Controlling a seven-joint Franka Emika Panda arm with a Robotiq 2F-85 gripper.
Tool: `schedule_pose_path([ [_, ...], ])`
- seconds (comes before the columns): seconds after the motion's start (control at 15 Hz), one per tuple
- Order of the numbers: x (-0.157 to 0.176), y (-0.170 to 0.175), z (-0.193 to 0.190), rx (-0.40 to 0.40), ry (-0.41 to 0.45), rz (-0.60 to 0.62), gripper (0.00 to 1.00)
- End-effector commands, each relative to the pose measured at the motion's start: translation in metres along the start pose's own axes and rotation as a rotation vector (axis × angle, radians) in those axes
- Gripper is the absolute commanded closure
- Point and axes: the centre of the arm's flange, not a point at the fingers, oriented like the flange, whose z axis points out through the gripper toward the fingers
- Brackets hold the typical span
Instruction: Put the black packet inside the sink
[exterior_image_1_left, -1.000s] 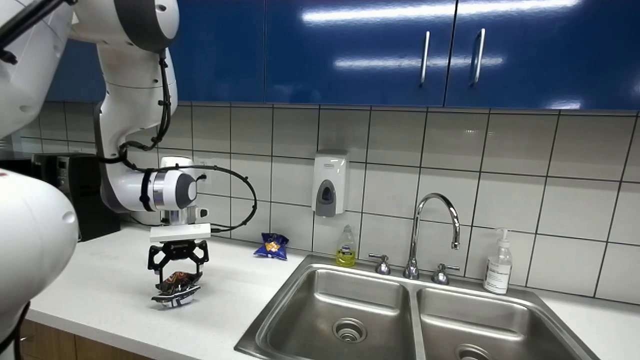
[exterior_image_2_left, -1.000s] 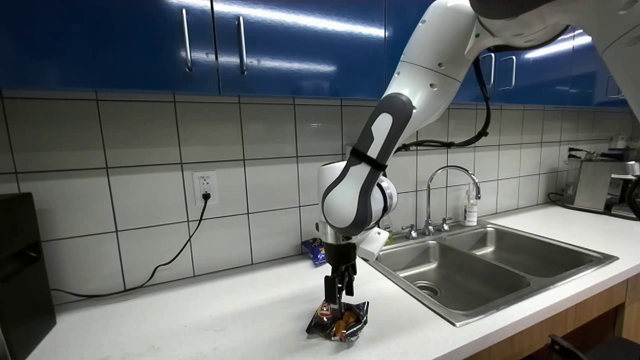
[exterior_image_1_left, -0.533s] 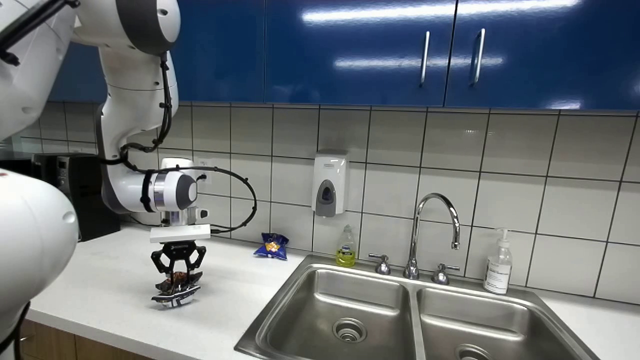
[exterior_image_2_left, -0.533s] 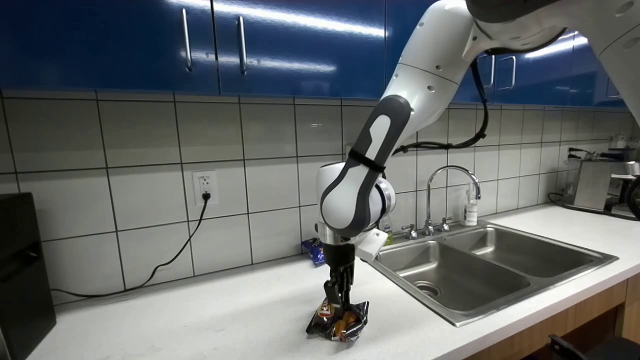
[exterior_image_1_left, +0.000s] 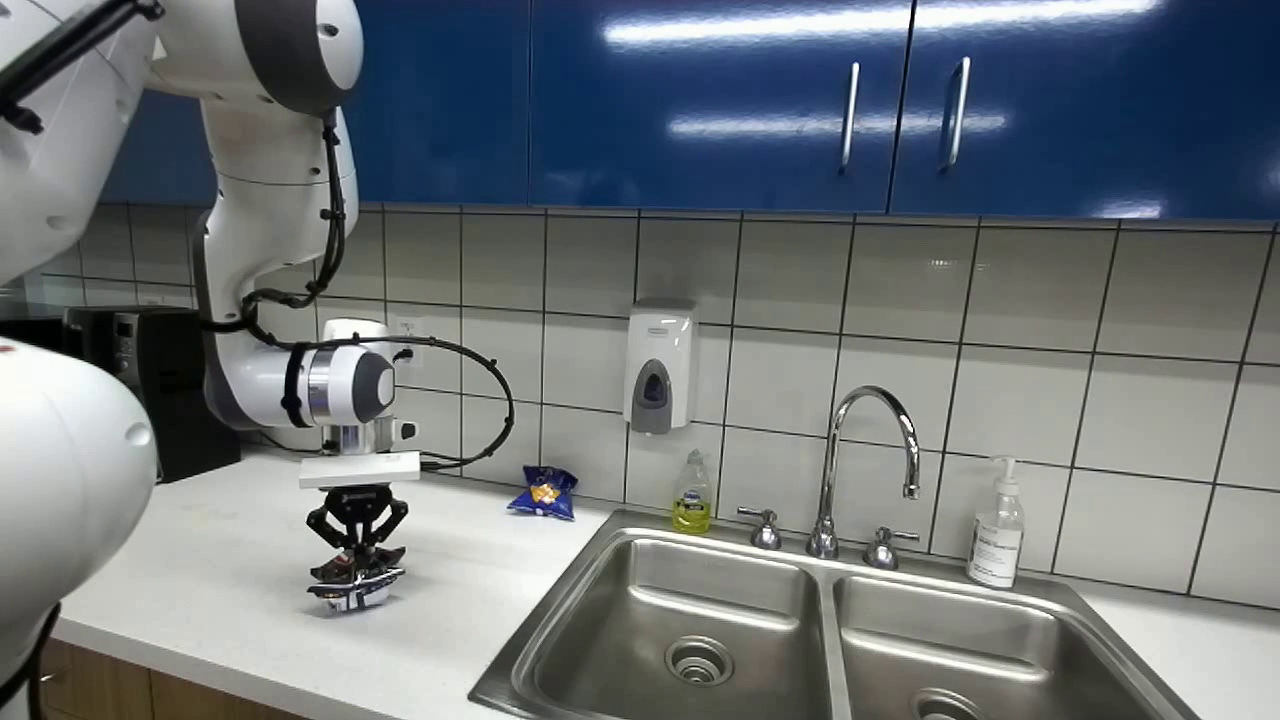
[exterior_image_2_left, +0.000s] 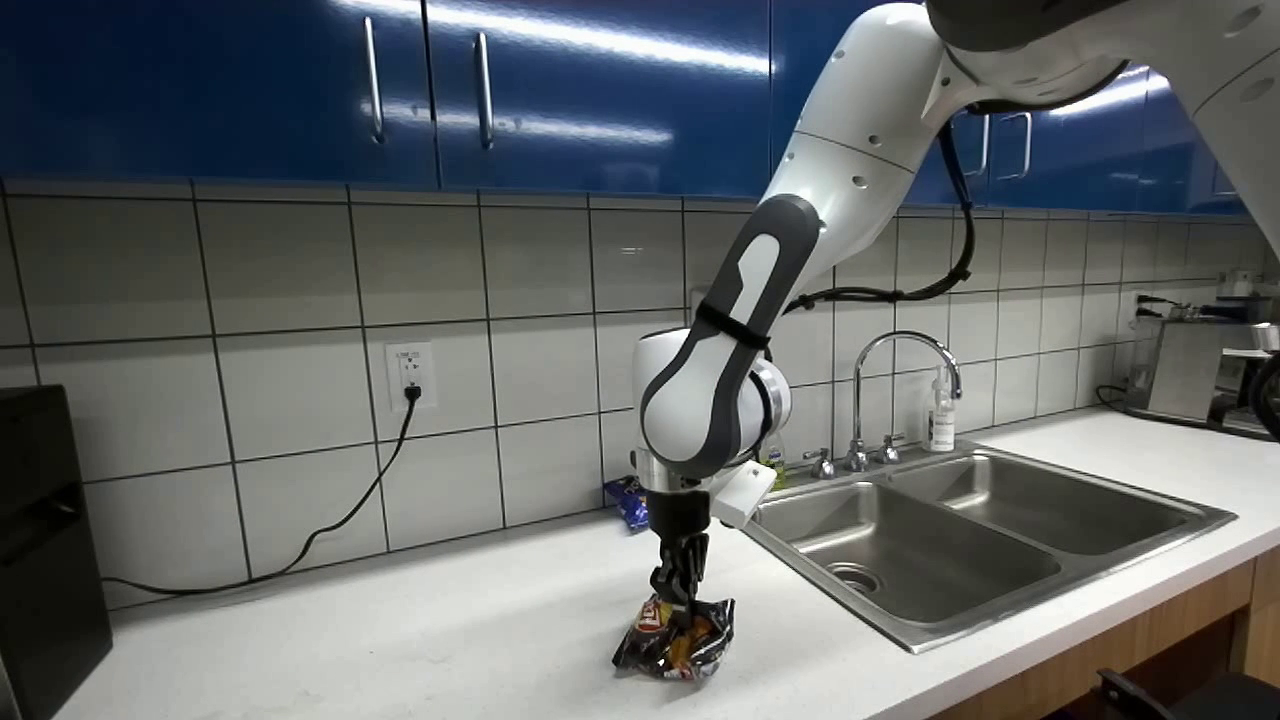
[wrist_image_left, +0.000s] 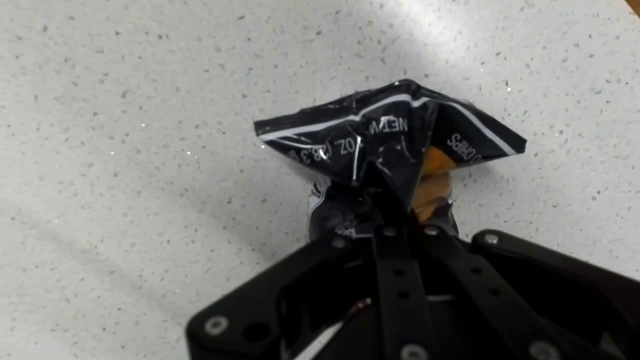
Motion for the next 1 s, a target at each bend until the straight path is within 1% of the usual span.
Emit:
schedule_pose_path([
  [0.0, 0.001, 0.001, -0.002, -0.025, 0.005, 0.036, 1.00],
  [0.27, -0.004, 0.006, -0.014, -0.025, 0.008, 0.109, 1.00],
  [0.6, -0.008, 0.001, -0.038, -0.029, 0.022, 0.170, 1.00],
  [0.67, -0.011, 0.000, -0.043, -0.041, 0.035, 0.175, 1.00],
  [0.93, -0.021, 0.000, -0.061, -0.040, 0.062, 0.241, 1.00],
])
